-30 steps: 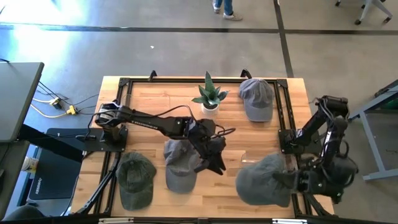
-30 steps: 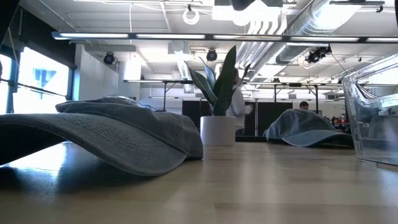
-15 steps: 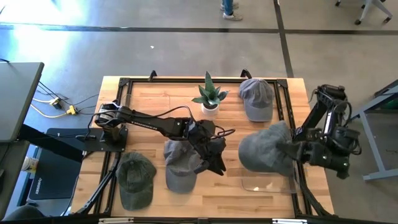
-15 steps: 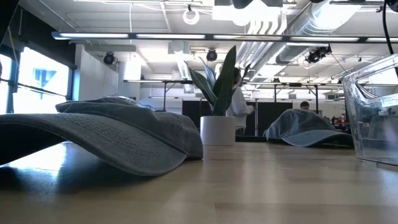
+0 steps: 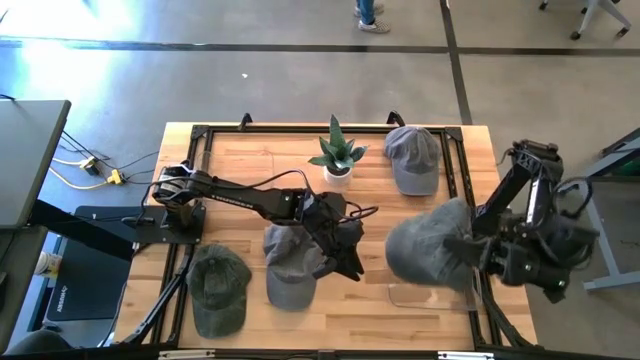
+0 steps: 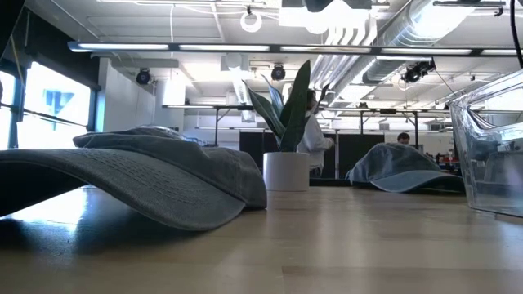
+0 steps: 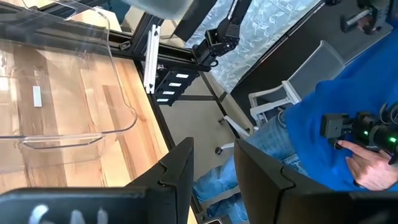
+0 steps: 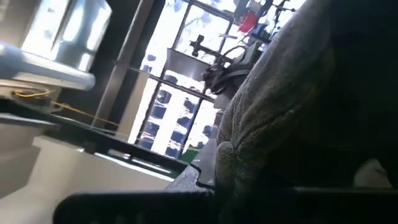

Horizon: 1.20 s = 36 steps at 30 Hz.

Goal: Pick & Place hat
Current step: Put the right black cap into the right transparent bin

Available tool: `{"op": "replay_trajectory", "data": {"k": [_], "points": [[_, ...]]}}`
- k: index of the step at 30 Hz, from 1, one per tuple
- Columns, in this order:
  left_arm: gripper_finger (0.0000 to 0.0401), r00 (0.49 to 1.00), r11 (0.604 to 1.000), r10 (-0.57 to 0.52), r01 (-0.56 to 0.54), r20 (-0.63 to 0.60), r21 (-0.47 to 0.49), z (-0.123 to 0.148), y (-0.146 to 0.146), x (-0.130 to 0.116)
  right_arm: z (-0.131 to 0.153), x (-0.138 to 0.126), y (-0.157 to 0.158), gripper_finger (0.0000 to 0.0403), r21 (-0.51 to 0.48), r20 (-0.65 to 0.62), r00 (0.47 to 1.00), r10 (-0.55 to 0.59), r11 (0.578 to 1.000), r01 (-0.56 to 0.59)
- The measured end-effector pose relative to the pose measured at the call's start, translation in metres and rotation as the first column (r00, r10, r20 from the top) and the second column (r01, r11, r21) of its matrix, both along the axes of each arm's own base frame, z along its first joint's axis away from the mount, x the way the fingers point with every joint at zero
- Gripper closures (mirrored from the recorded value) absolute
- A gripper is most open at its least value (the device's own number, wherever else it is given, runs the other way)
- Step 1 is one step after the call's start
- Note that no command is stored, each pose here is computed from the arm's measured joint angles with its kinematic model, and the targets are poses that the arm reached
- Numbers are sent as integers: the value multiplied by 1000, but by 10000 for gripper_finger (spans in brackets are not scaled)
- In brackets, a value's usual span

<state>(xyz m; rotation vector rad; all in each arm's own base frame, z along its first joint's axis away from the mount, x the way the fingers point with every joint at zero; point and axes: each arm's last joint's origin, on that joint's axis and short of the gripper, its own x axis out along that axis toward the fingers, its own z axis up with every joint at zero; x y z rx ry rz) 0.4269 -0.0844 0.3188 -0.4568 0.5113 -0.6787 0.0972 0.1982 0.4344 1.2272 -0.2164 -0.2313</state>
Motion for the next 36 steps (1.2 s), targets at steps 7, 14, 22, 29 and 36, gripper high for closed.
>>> {"op": "replay_trajectory", "data": {"k": [7, 14, 22, 29, 36], "points": [[291, 1000, 1000, -10, 10, -1, -4, 0, 0, 0, 0, 48, 14, 400, -62, 74, 964, 254, 966, -250], [291, 997, 998, -64, 64, -50, -2, 3, 0, -10, 23, 69, -13, 401, -73, -283, 849, 446, 873, -483], [291, 996, 987, 19, -6, -83, 158, 16, 7, -32, 4, 41, -20, 401, 73, -551, 698, 456, 860, -504], [291, 993, 972, 71, -48, -96, 228, 19, 10, -41, -26, 31, -20, 401, 187, -671, 576, 468, 858, -479], [291, 992, 971, 80, -56, -98, 231, 19, 10, -40, -39, 18, -40, 401, 254, -784, 446, 431, 879, -403]]}}
